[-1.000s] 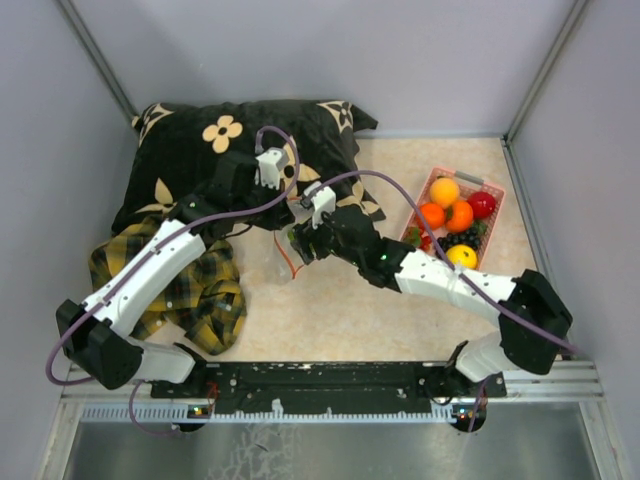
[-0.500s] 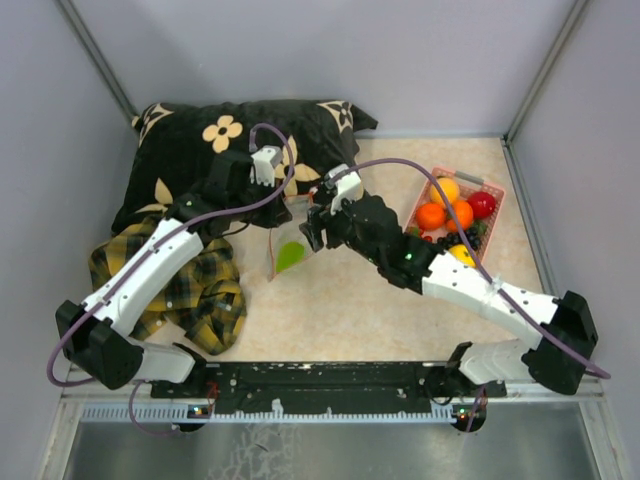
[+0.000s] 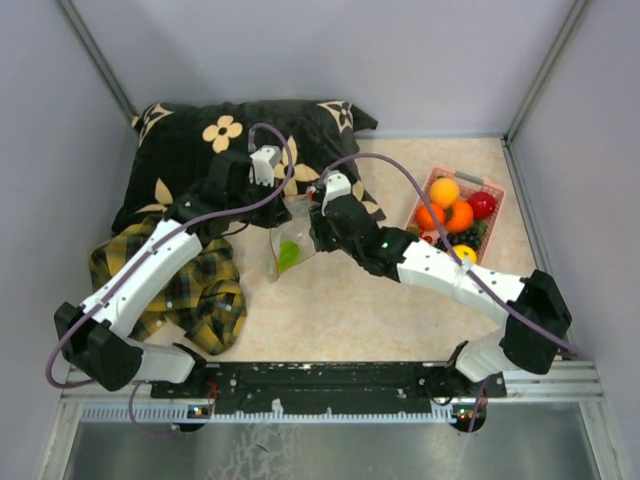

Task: Place the food in the zip-top bag and seal the zipper
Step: Pick up the fake fruit from the bin.

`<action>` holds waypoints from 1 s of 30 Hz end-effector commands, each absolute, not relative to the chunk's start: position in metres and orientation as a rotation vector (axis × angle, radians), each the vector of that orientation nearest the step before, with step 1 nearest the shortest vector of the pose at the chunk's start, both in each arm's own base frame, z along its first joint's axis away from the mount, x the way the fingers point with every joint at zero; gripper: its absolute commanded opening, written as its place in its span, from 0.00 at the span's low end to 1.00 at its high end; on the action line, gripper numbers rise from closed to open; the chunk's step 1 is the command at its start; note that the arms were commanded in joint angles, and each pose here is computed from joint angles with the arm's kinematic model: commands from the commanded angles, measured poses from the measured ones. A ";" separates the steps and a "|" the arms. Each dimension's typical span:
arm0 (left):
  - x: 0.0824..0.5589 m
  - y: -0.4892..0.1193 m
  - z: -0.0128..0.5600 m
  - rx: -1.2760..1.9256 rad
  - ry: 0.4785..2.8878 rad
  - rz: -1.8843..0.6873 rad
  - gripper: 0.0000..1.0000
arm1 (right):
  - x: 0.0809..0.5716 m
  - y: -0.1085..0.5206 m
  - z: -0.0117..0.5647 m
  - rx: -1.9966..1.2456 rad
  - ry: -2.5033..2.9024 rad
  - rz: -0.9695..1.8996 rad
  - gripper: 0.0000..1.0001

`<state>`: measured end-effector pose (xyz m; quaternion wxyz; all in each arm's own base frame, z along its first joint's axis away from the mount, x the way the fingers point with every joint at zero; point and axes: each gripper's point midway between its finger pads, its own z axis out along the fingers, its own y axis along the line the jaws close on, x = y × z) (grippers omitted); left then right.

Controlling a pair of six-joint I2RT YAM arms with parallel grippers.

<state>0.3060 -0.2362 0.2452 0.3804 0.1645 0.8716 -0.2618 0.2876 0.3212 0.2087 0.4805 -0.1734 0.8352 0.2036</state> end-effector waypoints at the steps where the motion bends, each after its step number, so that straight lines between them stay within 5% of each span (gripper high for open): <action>1: 0.311 -0.225 0.263 0.382 2.164 -0.617 0.00 | 0.306 0.313 0.246 -0.327 1.999 0.456 0.27; 8: 0.313 -0.196 0.274 0.344 2.171 -0.431 0.00 | 0.316 0.283 0.268 -0.365 2.007 0.397 0.00; 20: 0.315 -0.196 0.267 0.377 2.230 -0.395 0.00 | 0.331 0.277 0.270 -0.459 1.997 0.331 0.00; 30: 0.318 -0.207 0.274 0.405 2.205 -0.441 0.22 | 0.328 0.299 0.274 -0.590 1.945 0.421 0.00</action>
